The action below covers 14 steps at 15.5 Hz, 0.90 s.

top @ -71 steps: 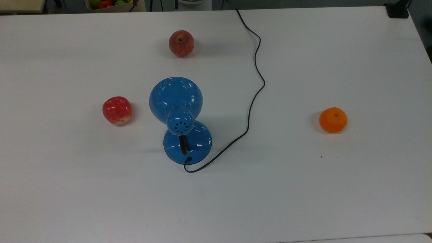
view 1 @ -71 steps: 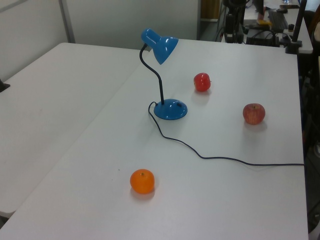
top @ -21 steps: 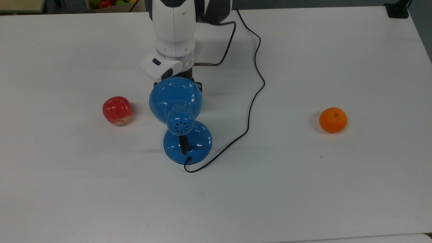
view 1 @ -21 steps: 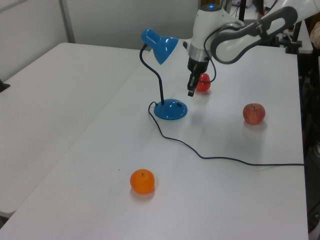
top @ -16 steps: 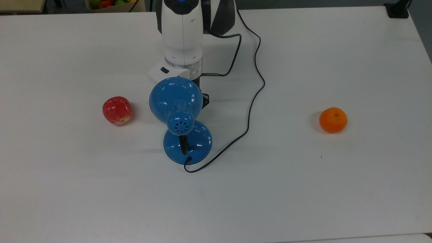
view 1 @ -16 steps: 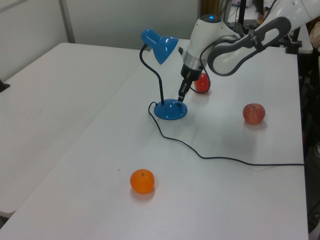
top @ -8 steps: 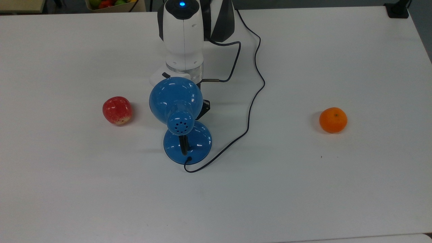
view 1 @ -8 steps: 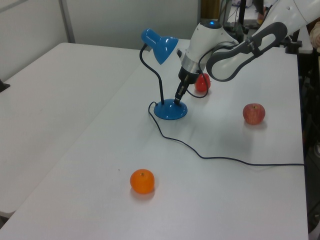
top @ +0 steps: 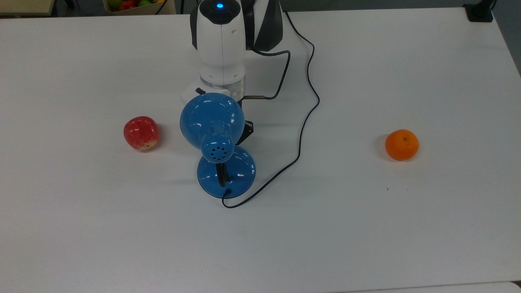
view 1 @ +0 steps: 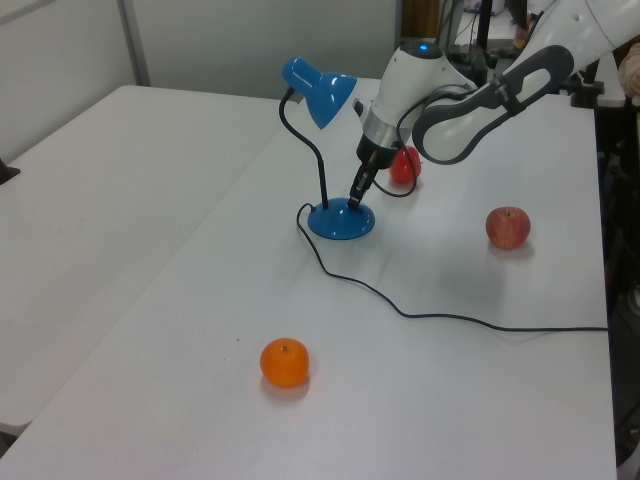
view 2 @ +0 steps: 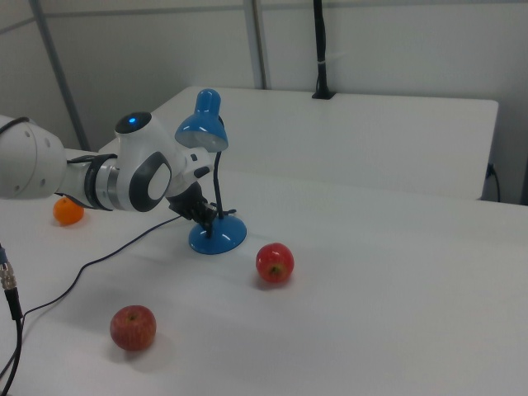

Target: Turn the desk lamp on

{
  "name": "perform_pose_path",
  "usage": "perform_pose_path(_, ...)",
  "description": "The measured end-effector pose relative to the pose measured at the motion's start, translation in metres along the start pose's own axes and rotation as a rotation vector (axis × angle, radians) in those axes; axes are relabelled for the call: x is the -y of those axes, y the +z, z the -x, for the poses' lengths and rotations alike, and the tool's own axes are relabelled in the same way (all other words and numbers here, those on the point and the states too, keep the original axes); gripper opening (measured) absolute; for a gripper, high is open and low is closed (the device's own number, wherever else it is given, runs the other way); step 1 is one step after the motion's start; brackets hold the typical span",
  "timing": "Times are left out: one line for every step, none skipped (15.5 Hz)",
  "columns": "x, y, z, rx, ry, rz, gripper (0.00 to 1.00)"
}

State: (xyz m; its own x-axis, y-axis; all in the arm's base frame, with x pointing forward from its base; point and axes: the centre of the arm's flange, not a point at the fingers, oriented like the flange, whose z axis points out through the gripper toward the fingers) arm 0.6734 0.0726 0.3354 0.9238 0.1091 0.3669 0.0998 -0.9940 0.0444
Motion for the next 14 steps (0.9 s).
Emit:
perform_pose_path(0.0,0.0016,0.0,-0.005,0.0,-0.001,0.01)
perform_pose_path(-0.0001,0.0027,-0.0002,-0.011,0.0,-0.001,0.01)
perform_pose_path(-0.0003,0.0031,-0.0004,-0.014,0.001,-0.001,0.01)
perform_pose_path(-0.0004,0.0031,-0.0004,-0.014,0.001,-0.001,0.01)
perform_pose_path(-0.0004,0.0032,-0.0004,-0.014,0.001,-0.001,0.01)
perform_pose_path(-0.0004,0.0032,-0.0004,-0.015,0.001,-0.001,0.01)
perform_pose_path(-0.0004,0.0032,-0.0004,-0.015,0.001,-0.001,0.01)
perform_pose_path(-0.0004,0.0031,-0.0004,-0.015,0.001,-0.001,0.01)
perform_pose_path(-0.0004,0.0031,-0.0005,-0.015,0.001,-0.001,0.01)
perform_pose_path(-0.0005,0.003,-0.0005,-0.015,0.001,-0.001,0.01)
perform_pose_path(-0.0006,0.0028,-0.0002,-0.009,0.001,-0.001,0.01)
perform_pose_path(-0.0014,0.0022,0.0014,0.018,0.002,0.002,0.01)
perform_pose_path(-0.0025,-0.0006,0.0029,0.057,0.003,0.006,0.01)
perform_pose_path(-0.0036,-0.0059,0.0055,0.108,0.003,0.011,0.01)
